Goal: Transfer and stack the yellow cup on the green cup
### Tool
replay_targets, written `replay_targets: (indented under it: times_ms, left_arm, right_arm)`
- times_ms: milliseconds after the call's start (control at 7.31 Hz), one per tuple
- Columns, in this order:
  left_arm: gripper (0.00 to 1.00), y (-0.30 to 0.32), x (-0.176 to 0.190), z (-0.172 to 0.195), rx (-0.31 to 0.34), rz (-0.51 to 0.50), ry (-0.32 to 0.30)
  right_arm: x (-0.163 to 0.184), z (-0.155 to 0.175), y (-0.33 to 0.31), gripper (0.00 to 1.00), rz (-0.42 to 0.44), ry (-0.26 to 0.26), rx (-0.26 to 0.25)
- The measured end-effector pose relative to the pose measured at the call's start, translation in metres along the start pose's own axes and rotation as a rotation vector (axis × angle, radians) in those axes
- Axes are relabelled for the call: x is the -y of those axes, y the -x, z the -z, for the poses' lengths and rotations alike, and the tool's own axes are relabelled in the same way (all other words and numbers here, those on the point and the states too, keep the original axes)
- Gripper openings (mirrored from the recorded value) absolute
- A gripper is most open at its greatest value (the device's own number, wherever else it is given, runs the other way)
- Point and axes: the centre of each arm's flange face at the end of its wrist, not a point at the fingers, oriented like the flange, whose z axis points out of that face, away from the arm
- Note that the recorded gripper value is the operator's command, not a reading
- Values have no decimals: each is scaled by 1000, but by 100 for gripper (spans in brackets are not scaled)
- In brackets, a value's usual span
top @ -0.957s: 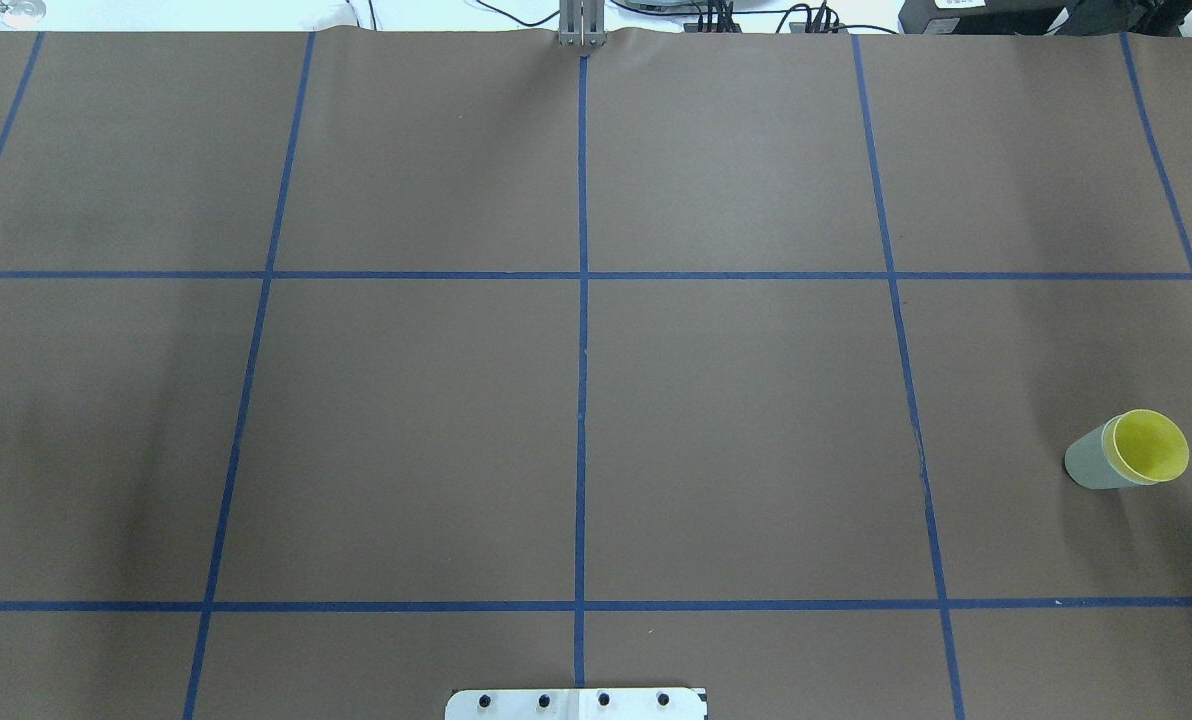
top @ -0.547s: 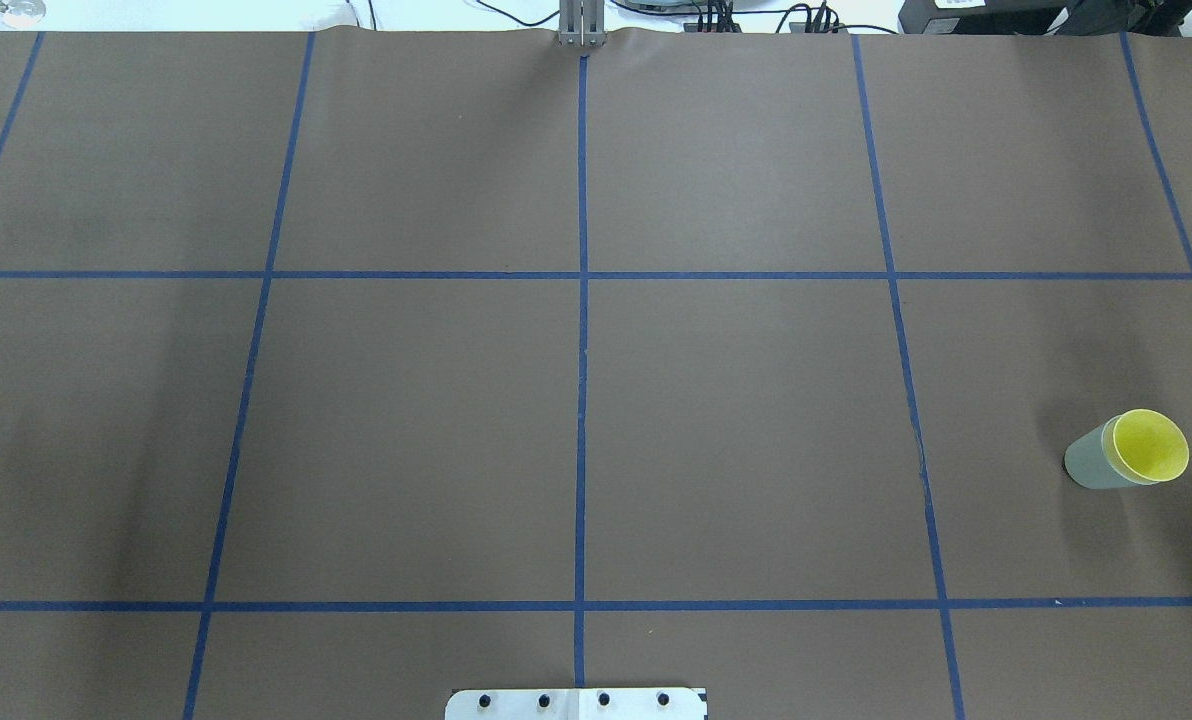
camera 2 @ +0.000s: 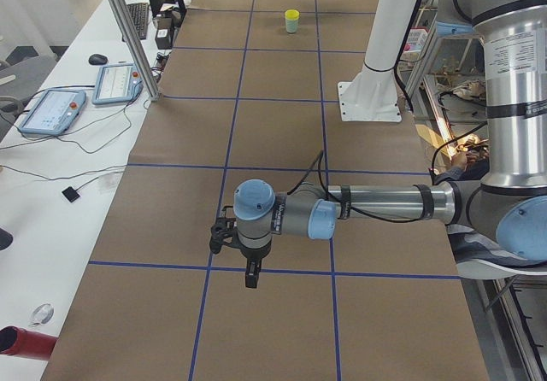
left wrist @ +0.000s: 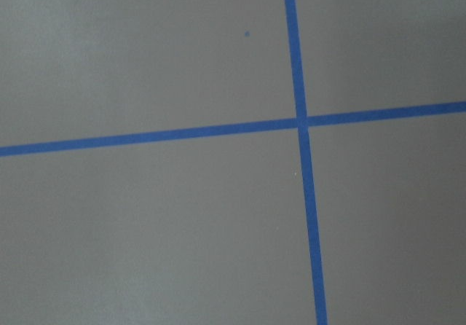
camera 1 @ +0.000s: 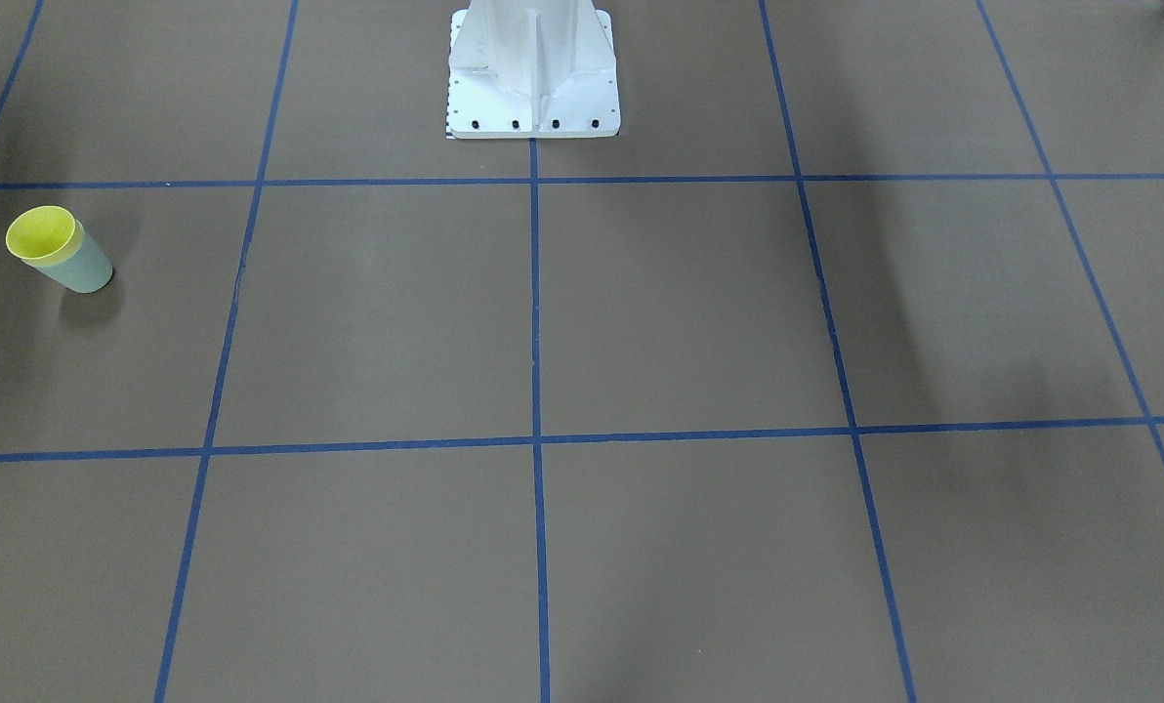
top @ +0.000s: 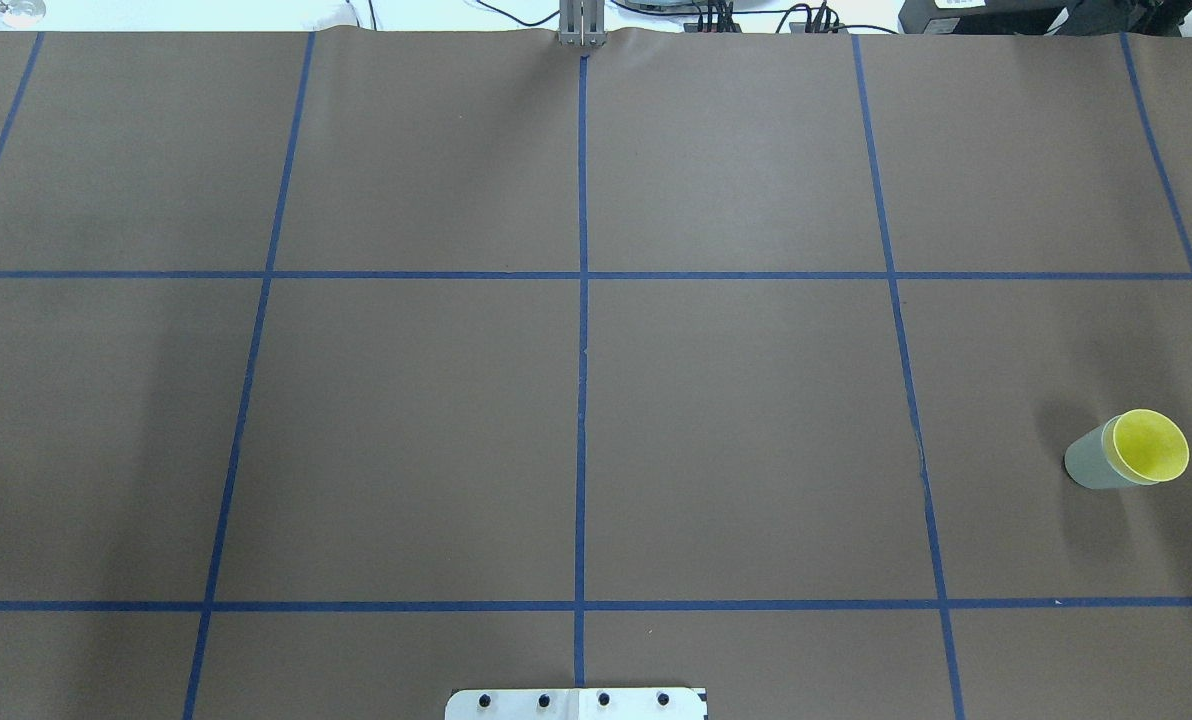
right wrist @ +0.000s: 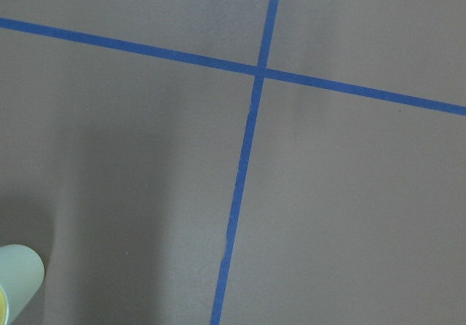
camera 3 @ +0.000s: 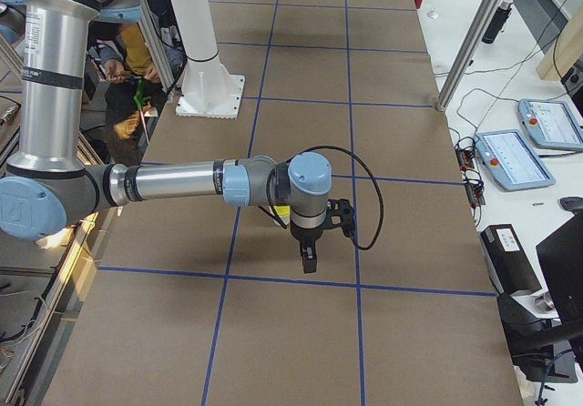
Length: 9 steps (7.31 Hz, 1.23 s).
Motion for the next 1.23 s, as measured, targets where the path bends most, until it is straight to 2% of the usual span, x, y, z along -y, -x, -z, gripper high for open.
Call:
replay_targets:
  times_ms: [274, 1231]
  left_arm:
    - [100, -6, -12, 7, 3, -1, -7]
    - [100, -12, -7, 12, 7, -21, -21]
  right_arm:
    - [-1, -1, -1, 100, -1, 1, 2]
    - [-8, -7, -4, 100, -13, 16, 7]
